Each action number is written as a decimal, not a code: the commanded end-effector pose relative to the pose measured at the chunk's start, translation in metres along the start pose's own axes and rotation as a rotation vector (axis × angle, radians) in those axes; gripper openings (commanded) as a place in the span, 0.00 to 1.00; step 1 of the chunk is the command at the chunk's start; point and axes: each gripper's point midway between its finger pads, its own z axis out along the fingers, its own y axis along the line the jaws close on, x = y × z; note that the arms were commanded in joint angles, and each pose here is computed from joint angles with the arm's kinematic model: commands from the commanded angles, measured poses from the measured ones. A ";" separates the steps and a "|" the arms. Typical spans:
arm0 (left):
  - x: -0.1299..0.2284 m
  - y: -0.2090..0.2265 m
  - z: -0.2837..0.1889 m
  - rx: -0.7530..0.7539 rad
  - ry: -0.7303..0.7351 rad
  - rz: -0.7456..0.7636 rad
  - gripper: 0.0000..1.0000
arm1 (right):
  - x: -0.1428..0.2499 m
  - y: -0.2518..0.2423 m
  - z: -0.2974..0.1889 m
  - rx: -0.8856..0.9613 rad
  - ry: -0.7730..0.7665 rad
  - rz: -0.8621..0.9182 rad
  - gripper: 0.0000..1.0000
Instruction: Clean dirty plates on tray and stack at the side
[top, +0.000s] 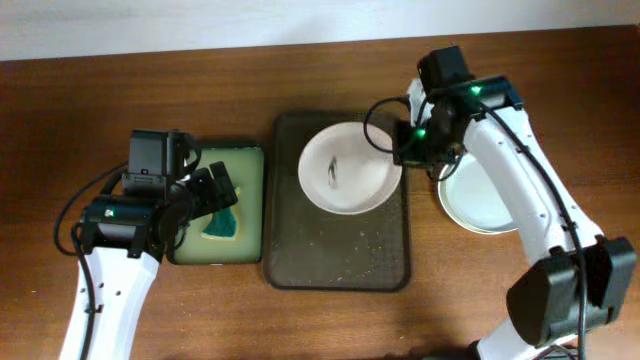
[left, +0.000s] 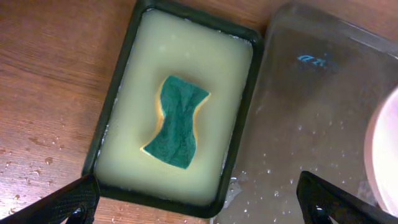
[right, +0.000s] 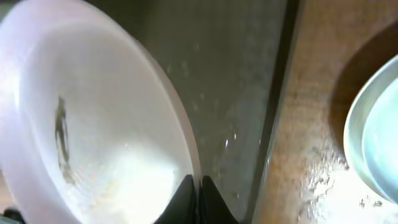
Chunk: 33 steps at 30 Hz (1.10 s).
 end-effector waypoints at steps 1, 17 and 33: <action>-0.004 0.001 -0.004 0.001 -0.015 -0.006 0.99 | 0.035 -0.025 0.052 0.121 0.112 -0.012 0.04; 0.066 0.025 0.167 -0.167 0.338 0.028 0.54 | 0.044 -0.004 -0.010 0.065 -0.245 -0.175 0.57; 0.057 0.020 0.183 -0.196 0.460 0.115 0.39 | 0.061 -0.064 0.077 0.168 0.074 0.034 0.56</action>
